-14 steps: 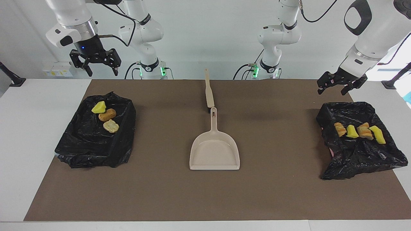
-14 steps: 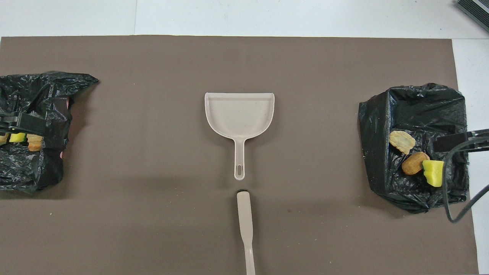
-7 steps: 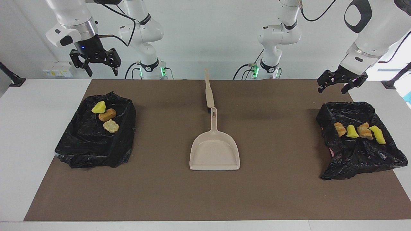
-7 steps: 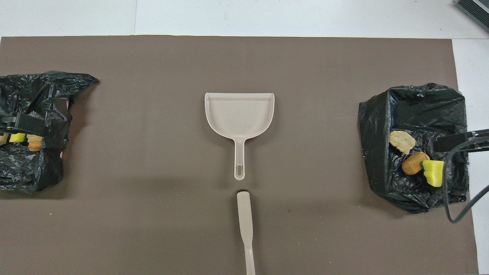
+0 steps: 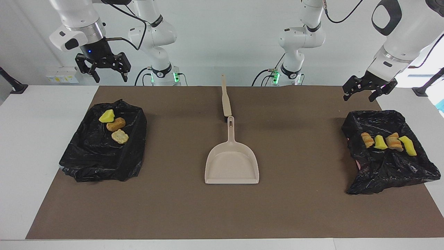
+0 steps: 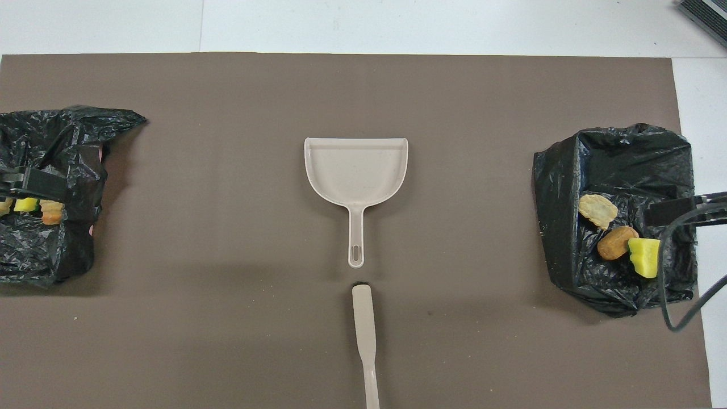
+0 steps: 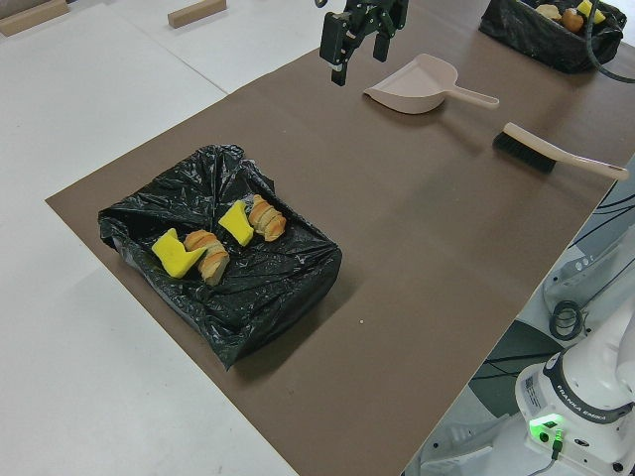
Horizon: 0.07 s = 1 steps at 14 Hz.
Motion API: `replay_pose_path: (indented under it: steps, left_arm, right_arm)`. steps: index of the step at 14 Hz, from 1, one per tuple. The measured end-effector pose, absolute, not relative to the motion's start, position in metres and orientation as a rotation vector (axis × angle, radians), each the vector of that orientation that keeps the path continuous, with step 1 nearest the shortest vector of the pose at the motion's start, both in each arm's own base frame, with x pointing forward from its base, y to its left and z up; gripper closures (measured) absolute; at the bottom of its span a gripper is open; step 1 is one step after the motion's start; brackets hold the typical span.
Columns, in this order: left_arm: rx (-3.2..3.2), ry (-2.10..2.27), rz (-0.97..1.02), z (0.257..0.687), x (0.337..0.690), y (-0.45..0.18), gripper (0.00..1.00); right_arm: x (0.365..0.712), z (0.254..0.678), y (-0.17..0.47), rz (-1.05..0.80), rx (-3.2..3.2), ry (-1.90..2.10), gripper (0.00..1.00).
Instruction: Sweep and dump trash in bin
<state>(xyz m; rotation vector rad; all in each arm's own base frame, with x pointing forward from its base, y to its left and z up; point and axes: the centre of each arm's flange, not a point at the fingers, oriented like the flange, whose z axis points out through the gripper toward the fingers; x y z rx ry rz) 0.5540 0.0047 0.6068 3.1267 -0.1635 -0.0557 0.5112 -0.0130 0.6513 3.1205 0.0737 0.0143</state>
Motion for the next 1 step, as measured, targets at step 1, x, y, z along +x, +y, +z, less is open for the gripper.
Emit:
replay_pose_path:
  steps: [1]
  left_arm:
    - [3.127,-0.164,-0.056,0.6068,0.5540,0.0047,0.00]
  right_arm:
    - [0.5112,0.6513,-0.0130,0.014,3.120,0.074,0.00]
